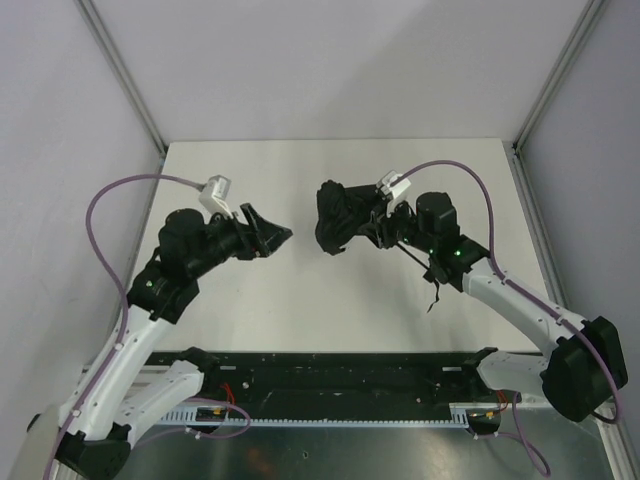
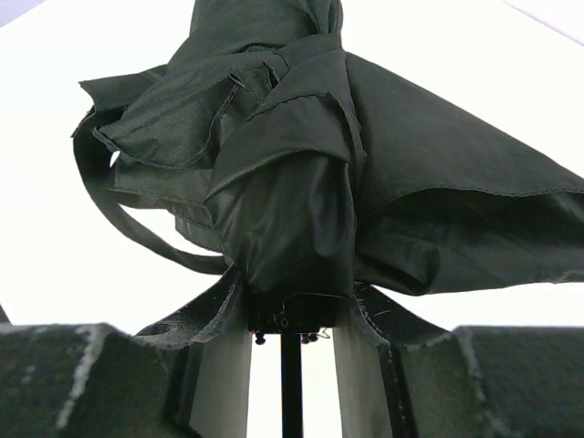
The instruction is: Put away the umbrella
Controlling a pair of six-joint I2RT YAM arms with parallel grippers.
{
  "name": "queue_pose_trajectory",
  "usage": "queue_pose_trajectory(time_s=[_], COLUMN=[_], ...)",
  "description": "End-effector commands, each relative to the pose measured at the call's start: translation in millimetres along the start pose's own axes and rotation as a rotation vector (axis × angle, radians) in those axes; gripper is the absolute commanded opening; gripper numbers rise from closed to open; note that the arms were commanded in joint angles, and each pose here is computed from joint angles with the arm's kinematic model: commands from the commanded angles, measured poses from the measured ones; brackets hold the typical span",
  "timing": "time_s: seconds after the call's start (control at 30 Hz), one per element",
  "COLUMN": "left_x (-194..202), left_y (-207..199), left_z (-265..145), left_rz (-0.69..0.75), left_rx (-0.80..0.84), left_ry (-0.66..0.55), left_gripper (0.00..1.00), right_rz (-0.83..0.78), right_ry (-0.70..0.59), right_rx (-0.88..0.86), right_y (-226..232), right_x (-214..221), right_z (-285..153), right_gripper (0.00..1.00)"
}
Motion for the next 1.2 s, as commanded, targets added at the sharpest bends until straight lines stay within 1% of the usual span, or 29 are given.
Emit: queue_pose_trajectory(time_s=[0.0,0.13,0.2,0.33,0.4,0.47,0.53,0.6,0.67,0.73,0.87,1.03,1.17], left_x=[13.6,15.4,15.3,18.3,20.3,22.7,25.8,28.7,30.6,31.4,31.2,31.2,36.6], left_y=[-4.4,-10.0,-12.3,-13.5,-12.3,-11.4,-9.9,-8.5,-7.2,-6.1,-6.5,3.1,26.6], left_z=[10.1,10.7,8.8,0.5,-3.7,-7.5,-10.1,-12.6,-14.6,-16.3,-23.7,-35.7,-42.2], left_rz=[0.150,0.130,0.129,0.119,0.117,0.117,0.111,0.104,0.102,0.100,0.091,0.047,-0.062], left_rx=[0.201,0.251,0.265,0.282,0.285,0.292,0.296,0.300,0.302,0.302,0.302,0.214,0.043], left_ry=[0.125,0.158,0.161,0.153,0.145,0.142,0.144,0.148,0.147,0.140,0.114,0.027,-0.068], left_gripper=[0.76,0.77,0.77,0.78,0.78,0.79,0.79,0.79,0.80,0.80,0.80,0.80,0.81], right_rz=[-0.004,0.001,-0.019,-0.072,-0.135,-0.230,-0.336,-0.431,-0.512,-0.590,-0.698,-0.817,-0.799], right_ry=[-0.122,-0.129,-0.101,-0.022,0.013,0.057,0.105,0.143,0.186,0.225,0.235,0.258,0.247], right_rx=[0.049,0.168,0.241,0.450,0.581,0.713,0.823,0.874,0.891,0.878,0.809,0.614,0.443], right_y=[-21.3,-65.6,-89.1,-141.8,-163.9,-178.3,-184.0,-181.5,-171.5,-151.7,-87.0,14.1,81.3], right_x=[-20.3,-10.7,0.8,25.7,28.4,23.8,16.7,11.7,11.3,16.1,39.1,95.2,134.2], right_z=[4.6,3.2,2.8,-8.0,-20.3,-33.3,-41.3,-37.3,-23.1,-0.6,48.5,96.4,105.8], right_gripper=[0.00,0.00,0.00,0.00,0.00,0.00,0.00,0.00,0.00,0.00,0.00,0.00,0.00])
Point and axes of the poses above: each gripper's point midway between its finger pads, its own z axis out along the fingers, its own y axis along the line the jaws close on, x = y × z, the point moved 8 cm from there along -z, back along the fingers, and after that the axes turned 9 degrees about -z, right-handed, at the moved point
